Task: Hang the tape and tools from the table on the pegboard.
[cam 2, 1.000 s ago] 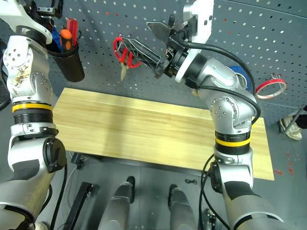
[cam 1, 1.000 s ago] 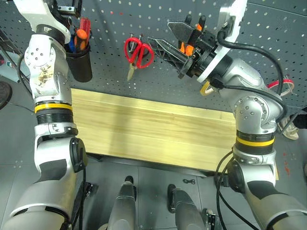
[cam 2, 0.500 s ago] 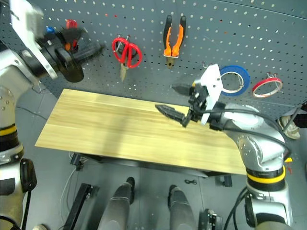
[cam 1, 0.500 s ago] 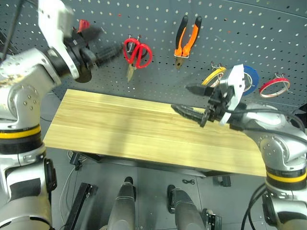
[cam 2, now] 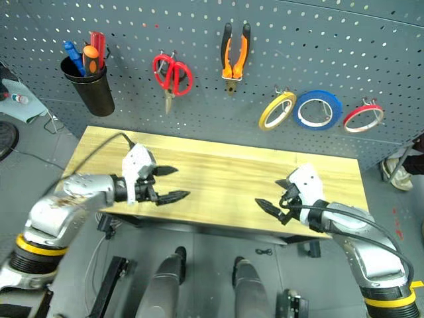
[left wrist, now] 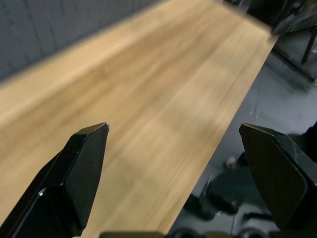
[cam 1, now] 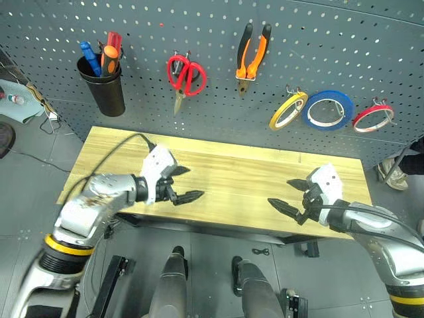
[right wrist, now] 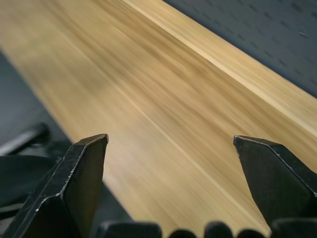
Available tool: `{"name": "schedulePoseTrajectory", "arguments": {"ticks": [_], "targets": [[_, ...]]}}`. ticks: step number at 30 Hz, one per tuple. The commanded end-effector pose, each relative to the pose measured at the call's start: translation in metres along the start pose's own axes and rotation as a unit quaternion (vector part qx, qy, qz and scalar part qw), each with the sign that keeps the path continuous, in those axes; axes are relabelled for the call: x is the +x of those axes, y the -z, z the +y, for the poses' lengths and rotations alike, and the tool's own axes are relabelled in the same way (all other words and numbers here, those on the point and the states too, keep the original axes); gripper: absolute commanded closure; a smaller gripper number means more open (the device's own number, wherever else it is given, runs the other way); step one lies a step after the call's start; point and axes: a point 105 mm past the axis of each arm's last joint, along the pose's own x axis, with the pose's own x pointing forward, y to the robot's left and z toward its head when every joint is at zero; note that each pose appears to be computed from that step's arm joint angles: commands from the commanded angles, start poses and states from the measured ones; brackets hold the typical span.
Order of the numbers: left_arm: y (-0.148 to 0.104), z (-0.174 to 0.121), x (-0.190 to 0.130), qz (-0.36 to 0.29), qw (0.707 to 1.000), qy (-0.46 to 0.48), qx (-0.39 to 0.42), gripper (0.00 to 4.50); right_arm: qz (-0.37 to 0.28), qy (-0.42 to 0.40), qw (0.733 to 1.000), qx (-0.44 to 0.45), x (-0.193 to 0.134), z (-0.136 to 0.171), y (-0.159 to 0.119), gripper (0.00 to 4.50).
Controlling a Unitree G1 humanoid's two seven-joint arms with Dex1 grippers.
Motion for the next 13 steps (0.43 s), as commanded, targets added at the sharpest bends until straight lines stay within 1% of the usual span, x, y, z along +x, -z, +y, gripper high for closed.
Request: {"name": "schedulePoseTrajectory", "arguments": {"ticks": [1,6,8,13], "targets": [[0.004,0.007,0.018,-0.019,0.999,-0.024,0.017,0.03,-0.002,0.041,0.999,-0.013,-0.002,-0.007,0.004,0.0],[0.01,0.019,0.03,-0.035,0.998,-0.043,0.008,0.03,-0.002,0.06,0.998,-0.001,-0.005,-0.004,0.013,0.0],[0.016,0.023,0.031,-0.031,0.998,-0.046,0.012,0.03,0.012,0.064,0.998,-0.005,-0.006,-0.003,0.022,0.0],[0.017,0.023,0.032,-0.034,0.999,-0.029,0.027,0.03,0.007,0.069,0.998,0.0,-0.006,-0.004,0.022,0.0]]}}
